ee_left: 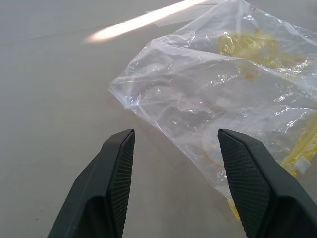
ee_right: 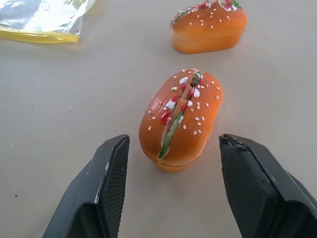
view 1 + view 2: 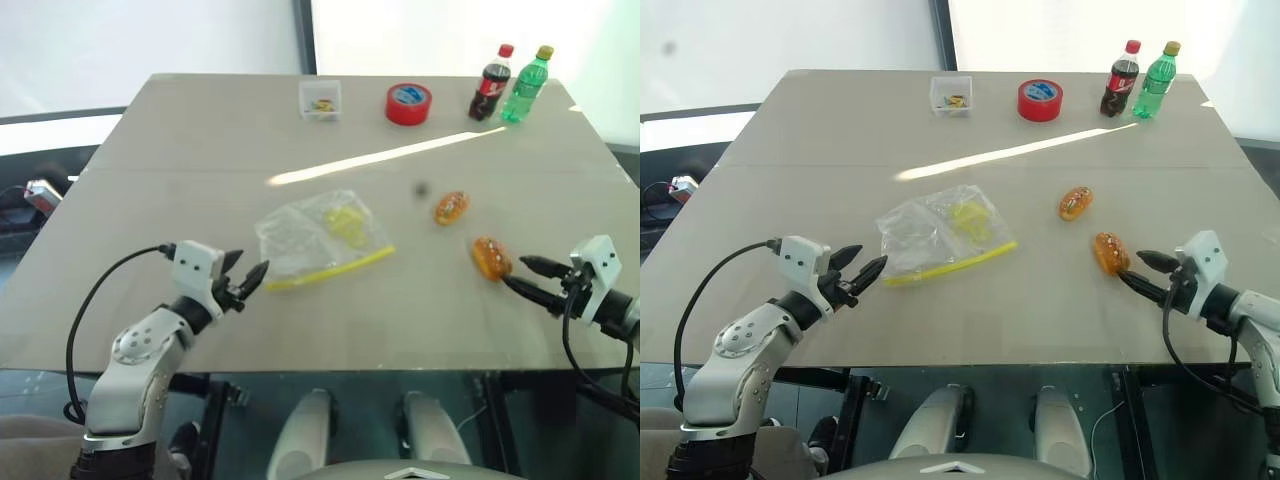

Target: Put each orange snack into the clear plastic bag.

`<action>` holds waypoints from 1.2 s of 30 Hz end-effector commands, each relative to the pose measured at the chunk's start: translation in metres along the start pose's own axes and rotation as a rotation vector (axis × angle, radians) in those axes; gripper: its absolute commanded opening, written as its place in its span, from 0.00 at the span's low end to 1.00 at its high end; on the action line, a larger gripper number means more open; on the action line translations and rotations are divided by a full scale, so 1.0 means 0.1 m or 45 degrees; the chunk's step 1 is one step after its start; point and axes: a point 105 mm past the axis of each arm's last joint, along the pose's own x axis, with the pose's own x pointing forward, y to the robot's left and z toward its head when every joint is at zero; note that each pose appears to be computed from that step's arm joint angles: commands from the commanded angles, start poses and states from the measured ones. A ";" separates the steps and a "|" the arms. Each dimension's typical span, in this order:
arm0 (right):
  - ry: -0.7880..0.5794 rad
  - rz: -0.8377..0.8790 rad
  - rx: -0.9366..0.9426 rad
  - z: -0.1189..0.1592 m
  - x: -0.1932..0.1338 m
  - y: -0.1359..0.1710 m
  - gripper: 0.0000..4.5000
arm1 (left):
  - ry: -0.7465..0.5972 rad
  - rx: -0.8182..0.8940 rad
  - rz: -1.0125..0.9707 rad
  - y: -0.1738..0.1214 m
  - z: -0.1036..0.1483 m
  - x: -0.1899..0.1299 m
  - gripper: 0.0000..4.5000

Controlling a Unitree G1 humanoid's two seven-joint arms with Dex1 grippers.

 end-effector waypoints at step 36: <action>-0.303 0.430 -0.405 1.07 0.51 0.92 0.67 | 0.330 -0.760 -0.213 -0.31 -0.28 0.59 0.33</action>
